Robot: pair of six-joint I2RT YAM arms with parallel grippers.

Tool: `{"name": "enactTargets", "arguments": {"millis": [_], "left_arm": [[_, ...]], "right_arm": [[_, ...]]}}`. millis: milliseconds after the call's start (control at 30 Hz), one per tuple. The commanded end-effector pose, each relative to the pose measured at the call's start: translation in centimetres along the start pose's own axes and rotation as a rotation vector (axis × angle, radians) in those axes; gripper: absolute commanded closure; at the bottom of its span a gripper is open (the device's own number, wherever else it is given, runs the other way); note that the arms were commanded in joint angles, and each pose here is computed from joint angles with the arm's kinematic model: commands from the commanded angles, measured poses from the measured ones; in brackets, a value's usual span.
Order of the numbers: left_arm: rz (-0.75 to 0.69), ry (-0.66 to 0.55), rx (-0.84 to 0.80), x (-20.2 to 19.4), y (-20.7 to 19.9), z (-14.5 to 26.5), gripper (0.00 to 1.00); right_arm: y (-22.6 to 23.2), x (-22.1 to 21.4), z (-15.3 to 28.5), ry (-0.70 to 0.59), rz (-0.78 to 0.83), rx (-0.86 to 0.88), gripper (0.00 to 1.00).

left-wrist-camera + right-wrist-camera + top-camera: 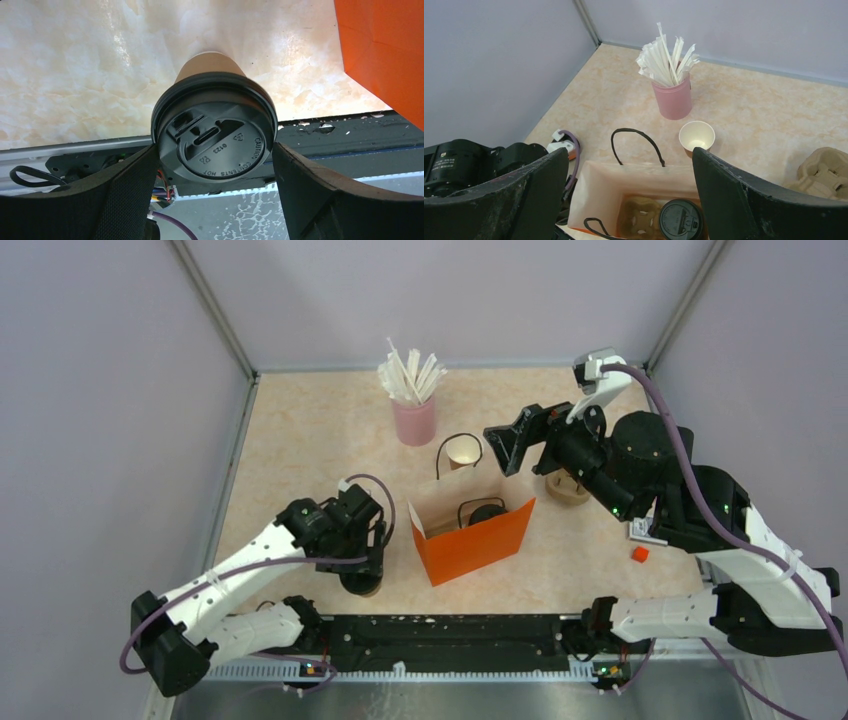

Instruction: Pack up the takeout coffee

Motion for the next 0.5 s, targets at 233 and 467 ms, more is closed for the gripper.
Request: {"name": "enactTargets", "arguments": {"millis": [233, 467], "left_arm": [[-0.027, -0.026, 0.018, 0.69, -0.31, -0.62, 0.12], [-0.030, -0.028, 0.028, 0.48, -0.08, -0.78, 0.14]], "right_arm": [[-0.02, 0.21, 0.32, -0.011, -0.016, 0.011, 0.09], [-0.11, 0.27, 0.29, -0.016, -0.008, 0.005, 0.09]]}}
Point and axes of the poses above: each gripper's point midway between its finger pads, its own z axis back along the fingers, its own y axis along the line the jaws close on, x = y × z, the point moved 6 cm from there along z, back along the fingers, and after that the axes turned 2 degrees about -z, right-handed, at the moved point
